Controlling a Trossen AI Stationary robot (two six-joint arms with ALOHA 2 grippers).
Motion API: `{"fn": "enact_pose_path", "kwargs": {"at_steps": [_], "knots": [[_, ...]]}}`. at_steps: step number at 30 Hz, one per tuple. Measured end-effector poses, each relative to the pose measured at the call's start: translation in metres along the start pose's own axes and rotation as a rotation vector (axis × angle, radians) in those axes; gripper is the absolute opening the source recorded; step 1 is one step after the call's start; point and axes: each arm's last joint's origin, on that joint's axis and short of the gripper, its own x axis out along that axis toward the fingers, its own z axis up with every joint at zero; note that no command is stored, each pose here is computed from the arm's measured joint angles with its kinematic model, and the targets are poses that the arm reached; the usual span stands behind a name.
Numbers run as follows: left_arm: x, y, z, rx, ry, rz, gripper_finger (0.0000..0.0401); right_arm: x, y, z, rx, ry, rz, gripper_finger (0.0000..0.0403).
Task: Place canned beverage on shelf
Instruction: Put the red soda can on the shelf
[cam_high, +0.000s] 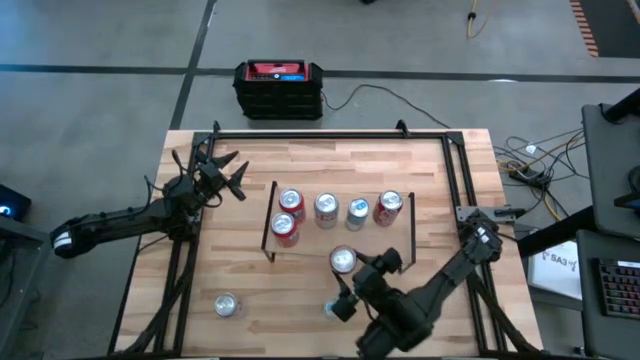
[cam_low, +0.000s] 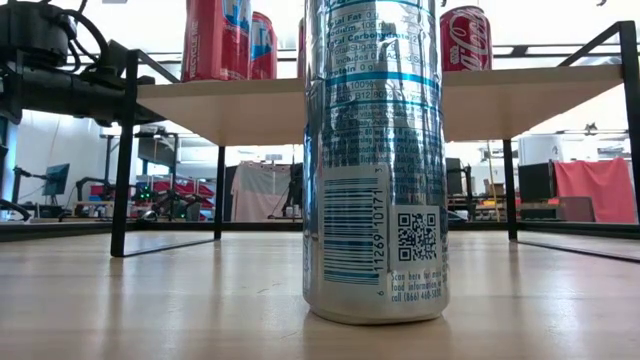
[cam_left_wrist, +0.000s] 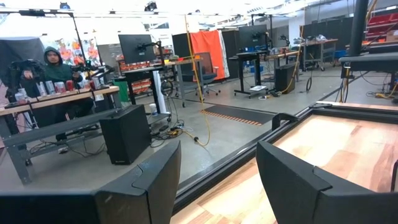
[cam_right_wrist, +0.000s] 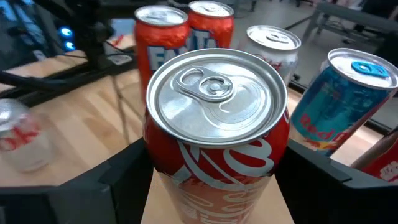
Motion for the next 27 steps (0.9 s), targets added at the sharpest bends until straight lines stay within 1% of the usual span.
{"fn": "enact_pose_path", "kwargs": {"at_steps": [6,10,13,22,27], "knots": [[0.000,0.000,0.000,0.000,0.000,0.000,0.0195,0.015,-0.001,-0.005,0.008,-0.010,-0.045,0.0275],[0.000,0.000,0.000,0.000,0.000,0.000,0.0195,0.018,-0.001,-0.007,0.036,-0.055,-0.059,0.0275],[0.000,0.000,0.000,0.000,0.000,-0.001,0.0195,0.021,-0.002,-0.011,0.051,-0.062,-0.068,0.0275],[0.000,0.000,0.000,0.000,0.000,0.000,0.0195,0.034,-0.004,-0.029,0.094,-0.125,-0.105,0.0275],[0.000,0.000,0.000,0.000,0.000,-0.001,0.0195,0.036,-0.005,-0.031,0.127,-0.139,-0.110,0.0275]]}}
